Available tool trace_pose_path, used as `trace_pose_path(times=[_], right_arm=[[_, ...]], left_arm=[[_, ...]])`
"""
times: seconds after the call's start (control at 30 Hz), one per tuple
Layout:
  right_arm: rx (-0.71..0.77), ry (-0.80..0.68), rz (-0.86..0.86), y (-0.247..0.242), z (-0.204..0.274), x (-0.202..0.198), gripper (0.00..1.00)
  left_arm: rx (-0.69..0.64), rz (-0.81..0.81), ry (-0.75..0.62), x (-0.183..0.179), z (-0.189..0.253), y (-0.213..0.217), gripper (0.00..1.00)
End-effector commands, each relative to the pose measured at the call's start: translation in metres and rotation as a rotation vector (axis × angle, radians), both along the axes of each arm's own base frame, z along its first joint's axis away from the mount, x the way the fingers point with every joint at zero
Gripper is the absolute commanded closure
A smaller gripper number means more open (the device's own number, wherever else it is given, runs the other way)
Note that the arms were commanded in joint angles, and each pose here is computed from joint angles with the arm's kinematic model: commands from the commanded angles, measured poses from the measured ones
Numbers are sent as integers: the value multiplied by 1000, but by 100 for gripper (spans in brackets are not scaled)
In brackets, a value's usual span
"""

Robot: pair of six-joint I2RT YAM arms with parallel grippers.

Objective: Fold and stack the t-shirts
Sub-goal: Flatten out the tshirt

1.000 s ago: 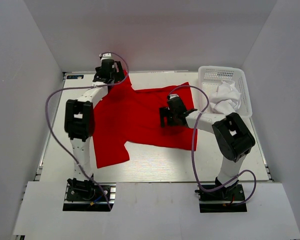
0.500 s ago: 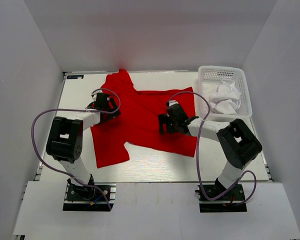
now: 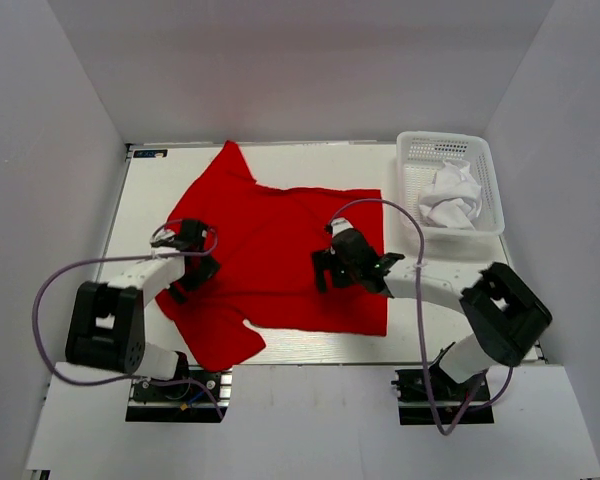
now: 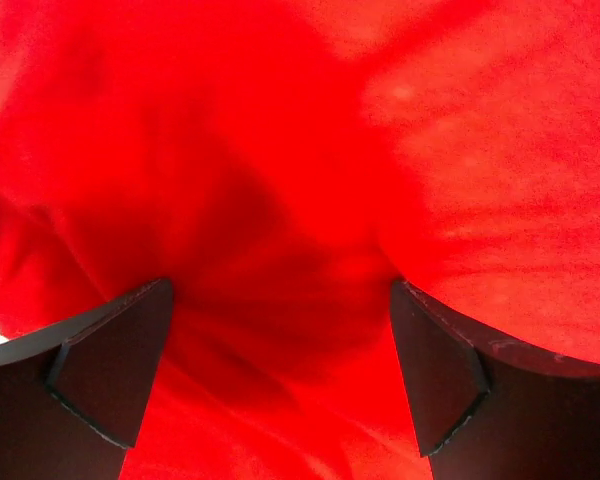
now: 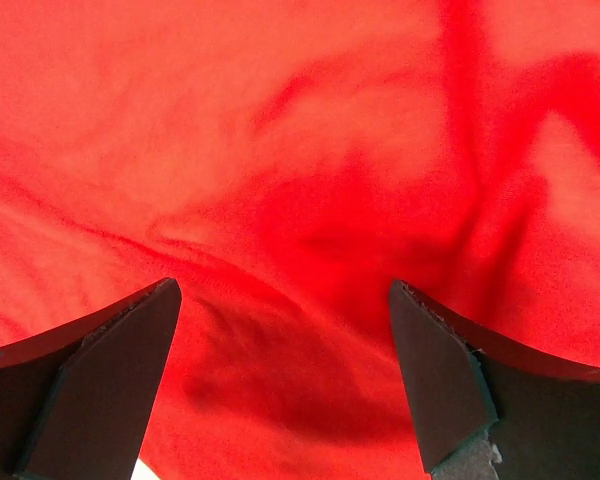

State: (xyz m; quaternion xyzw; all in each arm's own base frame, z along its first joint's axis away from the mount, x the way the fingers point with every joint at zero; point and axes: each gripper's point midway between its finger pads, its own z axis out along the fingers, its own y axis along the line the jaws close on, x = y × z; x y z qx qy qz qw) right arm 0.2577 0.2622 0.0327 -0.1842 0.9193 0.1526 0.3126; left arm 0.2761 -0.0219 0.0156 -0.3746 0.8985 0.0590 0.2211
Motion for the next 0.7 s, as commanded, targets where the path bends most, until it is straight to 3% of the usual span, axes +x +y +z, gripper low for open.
trace_pose_path(times=[0.0, 0.07, 0.13, 0.27, 0.37, 0.47, 0.67], right_arm=[[79, -91, 76, 5, 39, -8, 10], [95, -151, 56, 3, 59, 0, 10], [117, -206, 18, 6, 80, 14, 10], [26, -287, -202, -17, 91, 54, 10], [-80, -214, -271, -24, 75, 70, 10], [-150, -136, -379, -36, 64, 84, 11], [-157, 58, -510, -67, 30, 80, 16]], left_arm=[[-29, 85, 196, -86, -3, 3, 0], [-60, 79, 107, -78, 13, 0, 0], [-95, 52, -79, -48, 51, -6, 0], [-77, -8, -359, 11, 118, -7, 0], [-51, -24, -433, 48, 146, -8, 0], [-39, -75, -417, 87, 142, -18, 0], [-51, -179, -335, 150, 91, -35, 0]])
